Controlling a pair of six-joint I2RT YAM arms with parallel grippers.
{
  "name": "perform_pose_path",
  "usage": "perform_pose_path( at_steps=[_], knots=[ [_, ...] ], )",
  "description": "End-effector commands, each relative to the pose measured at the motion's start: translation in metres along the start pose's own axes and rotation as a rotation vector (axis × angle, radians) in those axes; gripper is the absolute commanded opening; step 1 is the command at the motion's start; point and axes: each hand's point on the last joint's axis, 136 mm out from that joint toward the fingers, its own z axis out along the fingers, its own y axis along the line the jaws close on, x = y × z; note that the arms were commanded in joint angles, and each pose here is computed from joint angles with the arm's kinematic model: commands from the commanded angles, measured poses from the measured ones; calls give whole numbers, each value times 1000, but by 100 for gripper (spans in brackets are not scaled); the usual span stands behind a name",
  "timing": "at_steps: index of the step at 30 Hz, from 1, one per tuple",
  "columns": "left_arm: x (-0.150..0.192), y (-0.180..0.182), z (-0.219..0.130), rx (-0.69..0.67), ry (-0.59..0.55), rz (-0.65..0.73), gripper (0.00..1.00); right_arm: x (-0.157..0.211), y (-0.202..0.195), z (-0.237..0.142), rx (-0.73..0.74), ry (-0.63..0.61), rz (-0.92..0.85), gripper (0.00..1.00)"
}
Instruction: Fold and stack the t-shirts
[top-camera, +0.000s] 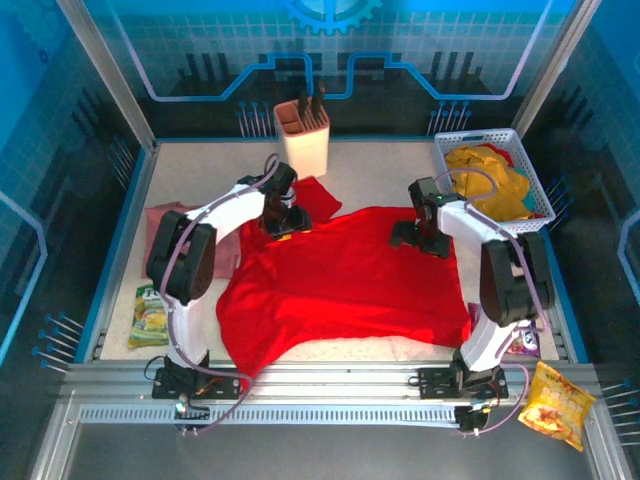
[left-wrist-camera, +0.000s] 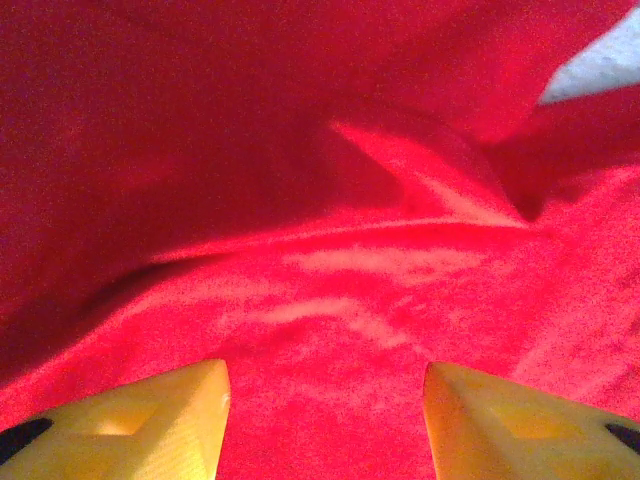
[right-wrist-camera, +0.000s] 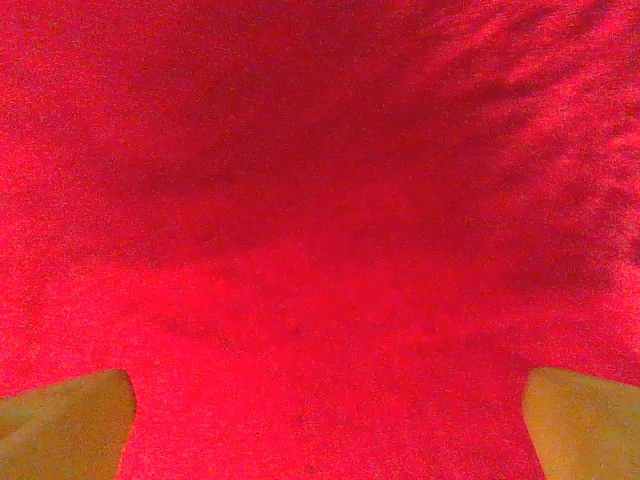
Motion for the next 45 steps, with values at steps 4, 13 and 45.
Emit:
perform_pose_path(
  at_steps=[4,13,45],
  knots=[
    [0,7,28,-56,99,-8,54,-25,9,27,-31,68,-4,97],
    [-17,1,53,-47,179,-48,53,-62,15,45,-45,106,-7,86],
    [6,-26,-104,90,-75,73,56,-32,17,-97,-215,-178,-46,100]
  ],
)
